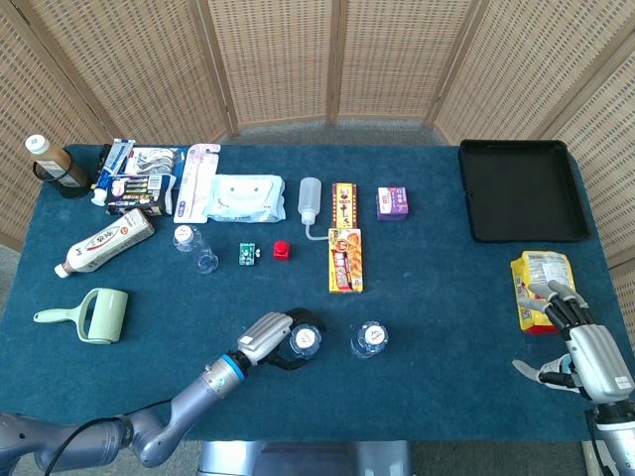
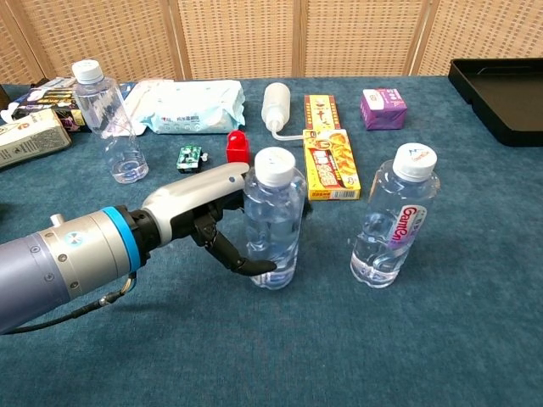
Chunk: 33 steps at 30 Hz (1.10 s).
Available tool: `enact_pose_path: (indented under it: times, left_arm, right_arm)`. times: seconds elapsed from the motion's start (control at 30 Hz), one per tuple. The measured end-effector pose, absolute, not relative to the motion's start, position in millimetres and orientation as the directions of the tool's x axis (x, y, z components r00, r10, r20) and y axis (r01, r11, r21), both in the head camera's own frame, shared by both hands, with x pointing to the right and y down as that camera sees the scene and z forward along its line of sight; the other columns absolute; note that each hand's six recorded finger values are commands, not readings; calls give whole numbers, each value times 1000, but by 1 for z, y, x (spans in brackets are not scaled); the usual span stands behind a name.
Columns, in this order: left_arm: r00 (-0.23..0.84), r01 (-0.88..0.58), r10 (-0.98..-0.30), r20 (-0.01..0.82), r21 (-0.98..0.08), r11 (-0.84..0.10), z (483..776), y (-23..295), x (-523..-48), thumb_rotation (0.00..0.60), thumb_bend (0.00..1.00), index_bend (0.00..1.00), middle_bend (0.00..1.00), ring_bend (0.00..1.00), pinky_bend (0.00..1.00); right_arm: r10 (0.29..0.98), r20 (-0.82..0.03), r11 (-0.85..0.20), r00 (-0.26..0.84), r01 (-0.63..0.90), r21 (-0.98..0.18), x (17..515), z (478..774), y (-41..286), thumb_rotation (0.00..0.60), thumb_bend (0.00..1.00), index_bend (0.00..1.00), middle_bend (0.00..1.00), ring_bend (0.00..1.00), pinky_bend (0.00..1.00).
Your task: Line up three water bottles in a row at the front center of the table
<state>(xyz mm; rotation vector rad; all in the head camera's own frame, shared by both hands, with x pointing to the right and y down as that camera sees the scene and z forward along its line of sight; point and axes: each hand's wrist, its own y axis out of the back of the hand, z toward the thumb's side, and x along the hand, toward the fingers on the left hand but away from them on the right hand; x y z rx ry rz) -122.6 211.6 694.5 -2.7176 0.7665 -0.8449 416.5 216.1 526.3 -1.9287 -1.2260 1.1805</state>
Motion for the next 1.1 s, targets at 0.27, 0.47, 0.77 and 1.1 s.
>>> enact_pose_path:
  times: [0.27, 0.47, 0.77, 1.1]
  left_arm:
    - [699, -451, -564, 440, -342, -825, 688, 208, -126, 600, 240, 0, 0, 0, 196]
    - [683, -467, -590, 430, -363, -806, 685, 205, -143, 600, 228, 0, 0, 0, 176]
    - [673, -478, -602, 429, -369, -797, 674, 206, -188, 600, 206, 0, 0, 0, 155]
    - [665, -507, -650, 369, -416, -755, 631, 190, -253, 600, 180, 0, 0, 0, 89]
  right_arm:
    - [905, -378, -425, 194, 408, -808, 417, 526, 216, 600, 0, 237, 141, 52, 0]
    - [904, -381, -428, 195, 405, -808, 417, 526, 216, 600, 1, 238, 141, 53, 0]
    - [898, -388, -439, 206, 392, -808, 411, 528, 218, 600, 0, 240, 141, 52, 0]
    - [884, -404, -465, 234, 369, -805, 399, 533, 221, 600, 0, 241, 141, 52, 0]
